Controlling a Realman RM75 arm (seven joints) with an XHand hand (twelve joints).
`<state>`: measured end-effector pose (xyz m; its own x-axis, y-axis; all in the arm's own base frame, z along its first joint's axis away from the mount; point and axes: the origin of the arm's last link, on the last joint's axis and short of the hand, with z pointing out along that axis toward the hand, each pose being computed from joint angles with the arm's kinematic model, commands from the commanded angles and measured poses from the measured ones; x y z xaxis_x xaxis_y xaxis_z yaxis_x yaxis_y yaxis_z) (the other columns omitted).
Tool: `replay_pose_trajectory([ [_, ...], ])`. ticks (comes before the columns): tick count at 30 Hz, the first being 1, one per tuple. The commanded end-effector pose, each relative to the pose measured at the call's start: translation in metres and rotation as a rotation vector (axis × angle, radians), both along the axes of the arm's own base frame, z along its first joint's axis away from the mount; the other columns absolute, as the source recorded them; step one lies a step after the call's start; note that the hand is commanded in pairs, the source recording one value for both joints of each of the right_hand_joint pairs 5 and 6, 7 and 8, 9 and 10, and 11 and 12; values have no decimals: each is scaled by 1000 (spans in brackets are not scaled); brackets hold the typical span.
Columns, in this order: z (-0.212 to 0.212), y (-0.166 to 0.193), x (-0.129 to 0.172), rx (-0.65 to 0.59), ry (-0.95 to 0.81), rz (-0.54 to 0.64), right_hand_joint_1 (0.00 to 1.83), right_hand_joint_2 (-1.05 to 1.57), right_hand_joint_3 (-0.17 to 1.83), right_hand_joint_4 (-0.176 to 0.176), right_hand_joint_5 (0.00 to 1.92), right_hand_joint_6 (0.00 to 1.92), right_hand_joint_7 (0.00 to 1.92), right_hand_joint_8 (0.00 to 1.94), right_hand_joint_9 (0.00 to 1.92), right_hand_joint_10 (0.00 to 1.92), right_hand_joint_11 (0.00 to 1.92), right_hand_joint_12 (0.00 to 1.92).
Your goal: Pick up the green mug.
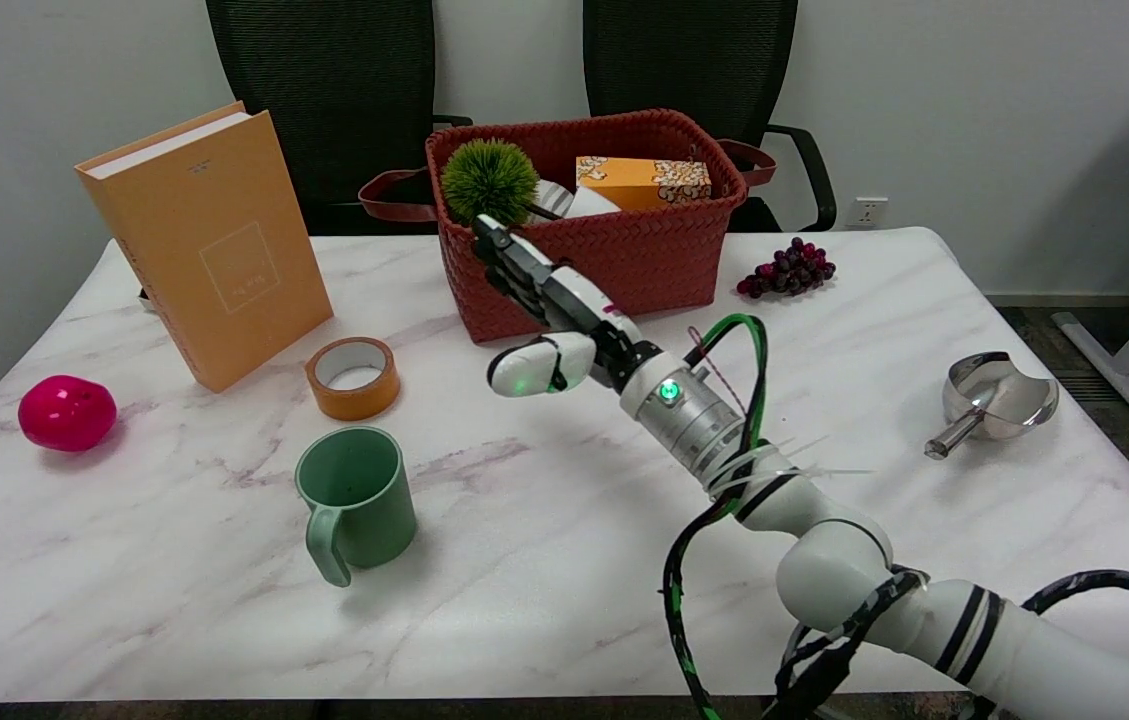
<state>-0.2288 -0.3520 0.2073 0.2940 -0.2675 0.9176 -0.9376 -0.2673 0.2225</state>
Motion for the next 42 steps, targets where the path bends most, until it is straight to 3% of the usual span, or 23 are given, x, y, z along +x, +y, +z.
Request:
replay_pose_trajectory([
  [1, -33, -17, -25, 76, 34, -118, 680, -64, -133, 0, 0, 0, 98, 98, 0, 0, 89, 89],
  [18, -49, -31, -43, 60, 15, -155, 812, -298, 63, 0, 0, 0, 75, 75, 0, 0, 79, 79],
  [30, -65, -24, -62, 69, -43, -205, 794, -309, 83, 0, 0, 0, 60, 60, 0, 0, 75, 75],
  [42, -76, -17, -69, 56, -44, -167, 782, -306, 59, 0, 0, 0, 55, 55, 0, 0, 77, 77],
])
